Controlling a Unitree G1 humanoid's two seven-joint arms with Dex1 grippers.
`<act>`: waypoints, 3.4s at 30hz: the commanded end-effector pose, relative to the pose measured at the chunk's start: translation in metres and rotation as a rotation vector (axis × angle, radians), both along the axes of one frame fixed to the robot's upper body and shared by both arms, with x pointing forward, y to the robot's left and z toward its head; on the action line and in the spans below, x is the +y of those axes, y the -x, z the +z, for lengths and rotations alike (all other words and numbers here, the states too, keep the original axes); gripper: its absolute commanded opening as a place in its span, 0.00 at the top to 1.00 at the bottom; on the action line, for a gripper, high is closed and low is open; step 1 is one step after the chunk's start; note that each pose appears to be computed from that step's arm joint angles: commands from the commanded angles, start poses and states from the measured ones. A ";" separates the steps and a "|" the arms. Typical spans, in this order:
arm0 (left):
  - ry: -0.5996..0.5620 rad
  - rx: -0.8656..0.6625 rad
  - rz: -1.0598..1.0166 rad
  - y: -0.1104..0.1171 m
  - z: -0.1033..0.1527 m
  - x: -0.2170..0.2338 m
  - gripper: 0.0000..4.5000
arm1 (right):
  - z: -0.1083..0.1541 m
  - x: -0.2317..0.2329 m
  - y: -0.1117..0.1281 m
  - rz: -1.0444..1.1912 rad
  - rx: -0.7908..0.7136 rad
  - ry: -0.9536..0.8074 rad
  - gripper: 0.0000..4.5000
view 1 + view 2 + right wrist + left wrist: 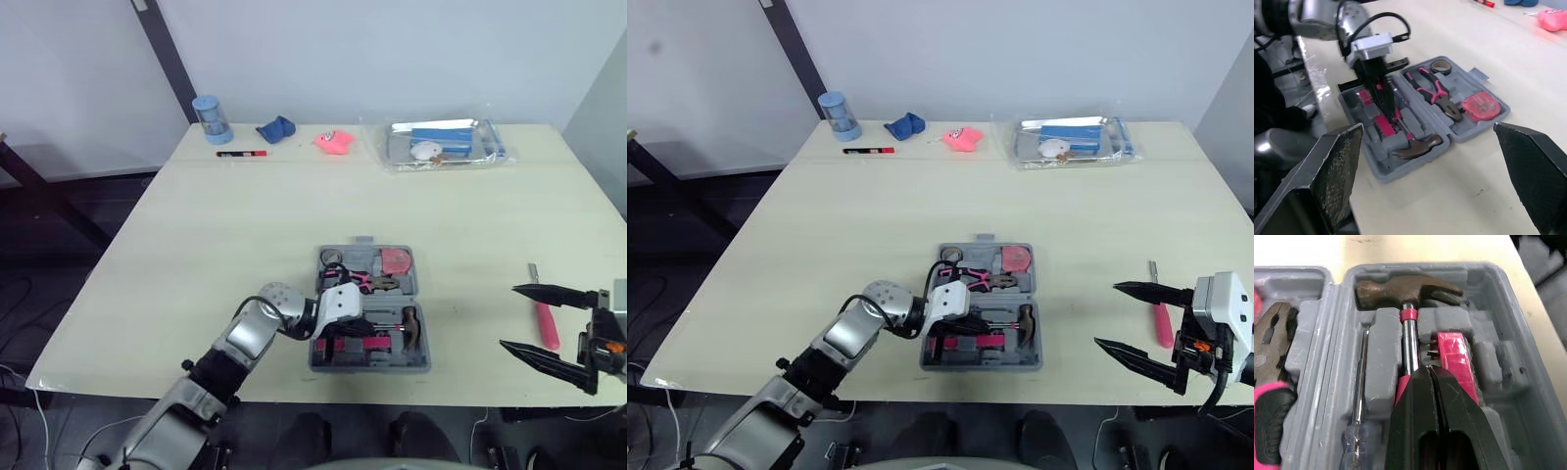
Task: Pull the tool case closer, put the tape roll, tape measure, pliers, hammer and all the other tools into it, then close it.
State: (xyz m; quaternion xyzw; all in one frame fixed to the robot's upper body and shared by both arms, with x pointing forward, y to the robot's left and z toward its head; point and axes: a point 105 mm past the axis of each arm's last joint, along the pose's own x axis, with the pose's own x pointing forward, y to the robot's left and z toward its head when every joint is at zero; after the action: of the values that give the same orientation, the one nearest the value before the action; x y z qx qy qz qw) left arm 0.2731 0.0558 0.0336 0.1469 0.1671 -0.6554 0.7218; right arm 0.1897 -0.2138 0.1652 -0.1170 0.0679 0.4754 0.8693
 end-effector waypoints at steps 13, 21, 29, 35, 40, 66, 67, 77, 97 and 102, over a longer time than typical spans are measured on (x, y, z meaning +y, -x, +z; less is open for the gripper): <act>0.419 -0.083 0.526 -0.010 0.074 0.094 0.99 | -0.033 0.021 -0.032 -0.320 -0.096 -0.192 0.00; 0.409 -0.033 0.665 0.017 0.053 0.152 0.25 | -0.060 -0.026 0.004 -0.428 -0.071 -0.141 0.00; 0.322 0.003 0.811 0.041 0.023 0.204 0.01 | -0.075 -0.071 0.045 -0.579 -0.005 -0.094 0.00; 0.353 -0.015 0.796 0.035 0.030 0.199 0.01 | -0.072 -0.083 0.039 -0.617 -0.015 -0.087 0.00; 0.421 -0.055 0.700 0.015 0.063 0.179 0.01 | -0.051 -0.080 0.012 -0.627 -0.061 -0.124 0.00; 0.493 -0.123 -0.097 0.038 0.160 0.067 0.01 | -0.095 -0.115 -0.063 -1.154 0.195 0.005 0.00; 0.494 -0.121 -0.096 0.039 0.160 0.067 0.01 | -0.098 -0.114 -0.065 -1.159 0.196 0.001 0.00; 0.474 -0.128 -0.081 0.043 0.155 0.070 0.01 | -0.115 -0.118 -0.085 -1.202 0.199 0.004 0.00; 0.463 -0.120 -0.056 0.042 0.142 0.074 0.00 | -0.115 -0.099 -0.087 -1.123 0.198 0.015 0.79; 0.456 -0.114 -0.043 0.044 0.139 0.076 0.00 | -0.097 -0.073 -0.081 -1.062 0.173 -0.027 0.87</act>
State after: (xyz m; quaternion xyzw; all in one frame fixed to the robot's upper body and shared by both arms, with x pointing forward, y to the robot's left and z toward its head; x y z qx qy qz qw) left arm 0.2325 0.1309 0.1678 0.0076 -0.0179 -0.6810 0.7320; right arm 0.2692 -0.3002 0.0459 -0.0103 0.2179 -0.0395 0.9751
